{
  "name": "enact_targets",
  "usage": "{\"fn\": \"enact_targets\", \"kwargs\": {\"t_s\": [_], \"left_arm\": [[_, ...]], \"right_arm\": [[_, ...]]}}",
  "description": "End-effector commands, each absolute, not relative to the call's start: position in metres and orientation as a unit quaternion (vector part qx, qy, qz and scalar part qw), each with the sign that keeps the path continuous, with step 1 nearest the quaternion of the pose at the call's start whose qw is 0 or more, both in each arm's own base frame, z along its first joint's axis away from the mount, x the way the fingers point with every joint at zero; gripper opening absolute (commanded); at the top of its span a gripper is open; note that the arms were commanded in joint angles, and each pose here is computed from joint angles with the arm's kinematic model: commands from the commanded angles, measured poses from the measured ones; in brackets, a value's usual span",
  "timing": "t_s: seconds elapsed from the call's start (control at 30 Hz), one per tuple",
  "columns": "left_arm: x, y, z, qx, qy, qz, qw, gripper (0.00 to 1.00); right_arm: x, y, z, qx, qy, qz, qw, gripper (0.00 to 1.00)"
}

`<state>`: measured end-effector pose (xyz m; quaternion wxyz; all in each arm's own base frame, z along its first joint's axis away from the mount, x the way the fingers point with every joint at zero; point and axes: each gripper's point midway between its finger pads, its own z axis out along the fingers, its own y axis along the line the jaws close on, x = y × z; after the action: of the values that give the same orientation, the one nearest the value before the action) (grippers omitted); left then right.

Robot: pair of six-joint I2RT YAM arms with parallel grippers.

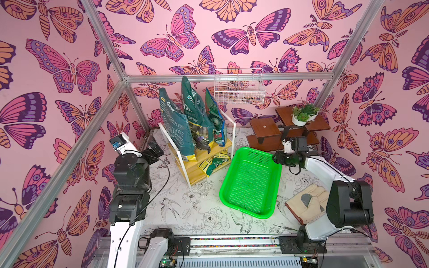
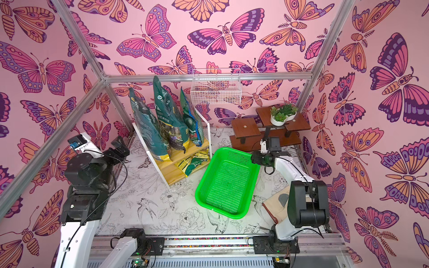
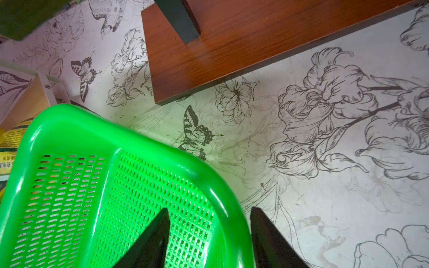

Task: Take down the fertilizer bag from the shelf
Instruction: Adjust the storage box at the center of the board.

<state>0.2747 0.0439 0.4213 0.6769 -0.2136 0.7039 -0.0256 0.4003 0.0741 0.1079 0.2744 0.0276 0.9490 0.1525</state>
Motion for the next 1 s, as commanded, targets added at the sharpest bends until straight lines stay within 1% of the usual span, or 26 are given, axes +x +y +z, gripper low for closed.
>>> {"fn": "enact_targets", "kwargs": {"t_s": [0.0,0.2,0.33,0.47,0.67,0.8,0.97], "left_arm": [[0.282,0.029,0.414,-0.205,0.719,-0.066,0.661,1.0],[0.281,0.031,0.41,-0.209,0.716,-0.063,0.663,1.0],[0.283,0.032,0.403,-0.209,0.717,-0.058,0.663,1.0],[0.289,0.037,0.391,-0.212,0.723,-0.038,0.656,1.0],[0.297,0.043,0.368,-0.219,0.737,-0.014,0.639,1.0],[0.3,0.044,0.355,-0.221,0.744,-0.01,0.631,1.0],[0.303,0.043,0.337,-0.222,0.753,-0.012,0.619,1.0]], "right_arm": [[0.404,0.069,0.1,0.027,0.955,0.131,0.264,0.58],[0.41,0.068,0.094,0.039,0.956,0.13,0.26,0.48],[0.407,0.064,0.095,0.069,0.954,0.126,0.264,0.3],[0.391,0.049,0.103,0.131,0.945,0.106,0.282,0.13],[0.35,0.003,0.119,0.257,0.917,0.021,0.306,0.12],[0.323,-0.007,0.113,0.297,0.906,0.01,0.303,0.14],[0.294,-0.023,0.094,0.323,0.905,-0.037,0.276,0.17]]}}
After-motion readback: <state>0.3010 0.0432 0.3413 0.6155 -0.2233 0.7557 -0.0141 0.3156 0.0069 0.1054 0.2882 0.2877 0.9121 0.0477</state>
